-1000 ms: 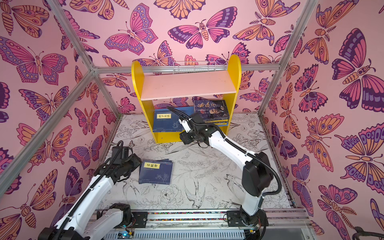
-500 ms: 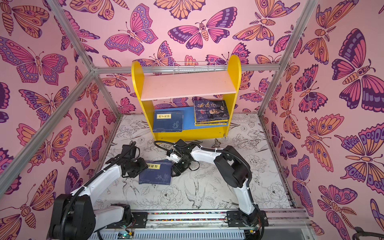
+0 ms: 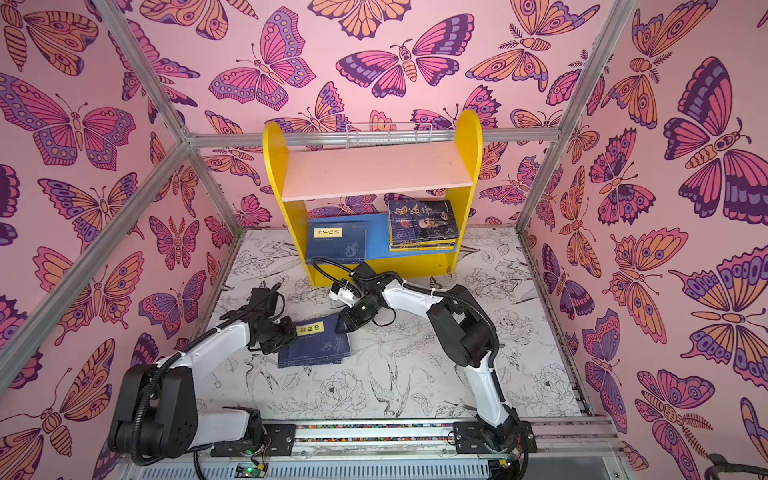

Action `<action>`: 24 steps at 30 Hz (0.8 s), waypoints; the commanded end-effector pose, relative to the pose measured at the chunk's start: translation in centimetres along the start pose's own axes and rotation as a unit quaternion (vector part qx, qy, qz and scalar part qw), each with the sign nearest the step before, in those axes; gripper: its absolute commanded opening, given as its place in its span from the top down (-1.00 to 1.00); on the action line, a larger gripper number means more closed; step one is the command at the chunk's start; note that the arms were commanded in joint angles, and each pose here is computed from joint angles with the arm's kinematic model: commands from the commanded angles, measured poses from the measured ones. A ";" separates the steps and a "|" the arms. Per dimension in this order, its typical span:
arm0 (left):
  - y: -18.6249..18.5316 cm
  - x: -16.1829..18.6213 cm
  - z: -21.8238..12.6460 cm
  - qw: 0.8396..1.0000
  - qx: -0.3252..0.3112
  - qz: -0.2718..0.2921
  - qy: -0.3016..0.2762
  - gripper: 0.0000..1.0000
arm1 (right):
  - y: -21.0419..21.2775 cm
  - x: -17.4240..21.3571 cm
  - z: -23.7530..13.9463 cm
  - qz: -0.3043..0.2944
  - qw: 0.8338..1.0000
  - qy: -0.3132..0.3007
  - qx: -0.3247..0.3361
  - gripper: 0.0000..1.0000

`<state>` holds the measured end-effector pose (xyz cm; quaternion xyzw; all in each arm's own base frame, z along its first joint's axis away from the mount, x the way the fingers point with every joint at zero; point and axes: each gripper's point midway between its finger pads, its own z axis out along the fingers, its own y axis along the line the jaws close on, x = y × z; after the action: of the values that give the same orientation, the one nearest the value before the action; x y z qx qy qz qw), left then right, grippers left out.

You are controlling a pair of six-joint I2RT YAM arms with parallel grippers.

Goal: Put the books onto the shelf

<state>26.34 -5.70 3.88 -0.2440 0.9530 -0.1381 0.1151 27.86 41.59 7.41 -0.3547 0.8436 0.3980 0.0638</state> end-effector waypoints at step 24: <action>-11.6 -2.2 -8.4 0.935 0.350 0.030 -0.045 -0.26 | 7.2 -5.1 -13.4 0.000 0.963 -0.181 -0.200 1.00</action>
<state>31.04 -11.20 14.40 -0.1966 0.8651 -0.3954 0.2380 30.00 37.46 19.87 -0.2567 0.7563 0.5876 0.1295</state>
